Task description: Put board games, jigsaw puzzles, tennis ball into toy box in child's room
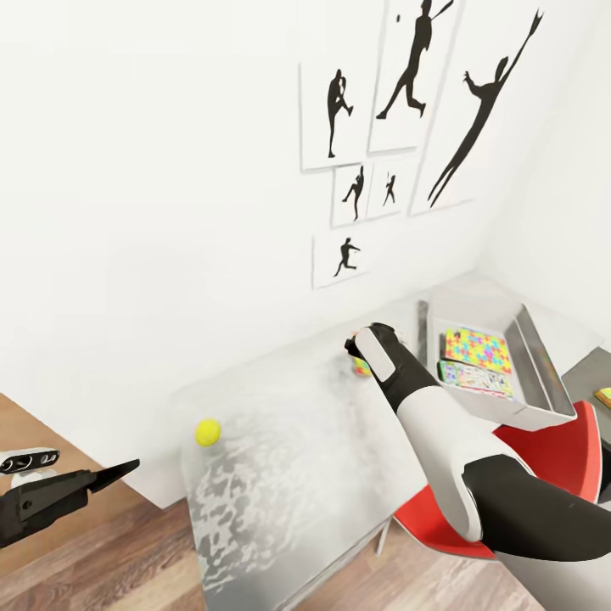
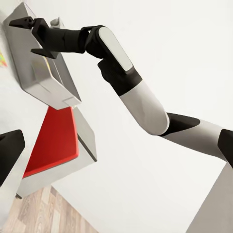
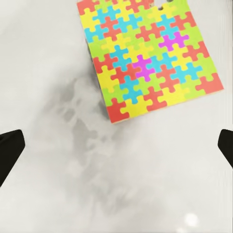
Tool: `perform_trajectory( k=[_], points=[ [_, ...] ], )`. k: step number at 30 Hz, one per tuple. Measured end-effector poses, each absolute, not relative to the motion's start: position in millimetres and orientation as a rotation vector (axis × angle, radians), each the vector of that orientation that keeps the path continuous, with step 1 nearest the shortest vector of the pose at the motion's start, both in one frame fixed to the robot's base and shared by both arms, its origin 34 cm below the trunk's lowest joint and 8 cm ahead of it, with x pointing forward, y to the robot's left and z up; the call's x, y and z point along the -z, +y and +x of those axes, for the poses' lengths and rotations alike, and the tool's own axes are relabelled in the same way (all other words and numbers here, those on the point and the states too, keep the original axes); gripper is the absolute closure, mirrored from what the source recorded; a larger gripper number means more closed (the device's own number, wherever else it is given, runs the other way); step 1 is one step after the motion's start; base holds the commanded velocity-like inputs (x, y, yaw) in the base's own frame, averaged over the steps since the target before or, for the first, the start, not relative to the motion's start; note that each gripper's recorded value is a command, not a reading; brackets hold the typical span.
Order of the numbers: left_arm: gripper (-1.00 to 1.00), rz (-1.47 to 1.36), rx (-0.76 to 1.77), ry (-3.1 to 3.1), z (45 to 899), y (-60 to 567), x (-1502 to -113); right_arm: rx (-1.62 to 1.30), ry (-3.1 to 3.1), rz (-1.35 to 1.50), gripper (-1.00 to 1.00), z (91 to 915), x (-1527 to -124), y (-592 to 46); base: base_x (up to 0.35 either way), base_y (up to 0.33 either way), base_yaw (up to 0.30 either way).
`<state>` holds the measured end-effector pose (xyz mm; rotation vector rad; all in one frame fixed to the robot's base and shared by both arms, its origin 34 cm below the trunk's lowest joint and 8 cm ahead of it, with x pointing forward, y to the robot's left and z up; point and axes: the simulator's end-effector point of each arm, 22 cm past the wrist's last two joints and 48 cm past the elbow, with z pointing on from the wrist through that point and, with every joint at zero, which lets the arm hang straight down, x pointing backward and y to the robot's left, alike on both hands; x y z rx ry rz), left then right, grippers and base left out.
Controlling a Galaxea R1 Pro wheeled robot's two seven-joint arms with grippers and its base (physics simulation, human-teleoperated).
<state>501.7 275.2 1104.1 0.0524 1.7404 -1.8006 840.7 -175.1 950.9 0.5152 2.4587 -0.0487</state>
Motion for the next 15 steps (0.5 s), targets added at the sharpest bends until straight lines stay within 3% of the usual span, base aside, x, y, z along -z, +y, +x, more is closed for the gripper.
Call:
perform_trajectory(
  k=[8, 15],
  points=[
    [-1.00, 0.053, 1.800, 1.740, 501.9, 275.3, -1104.0, 0.050, 2.459, 0.516, -1.00, 840.9, -950.7, -175.6, 0.027, 0.035, -0.030],
    [-1.00, 0.054, 1.800, 1.740, 502.0, 275.2, -1103.9, 0.049, 2.459, 0.516, -1.00, 840.8, -950.6, -175.2, 0.003, 0.003, -0.202]
  ],
)
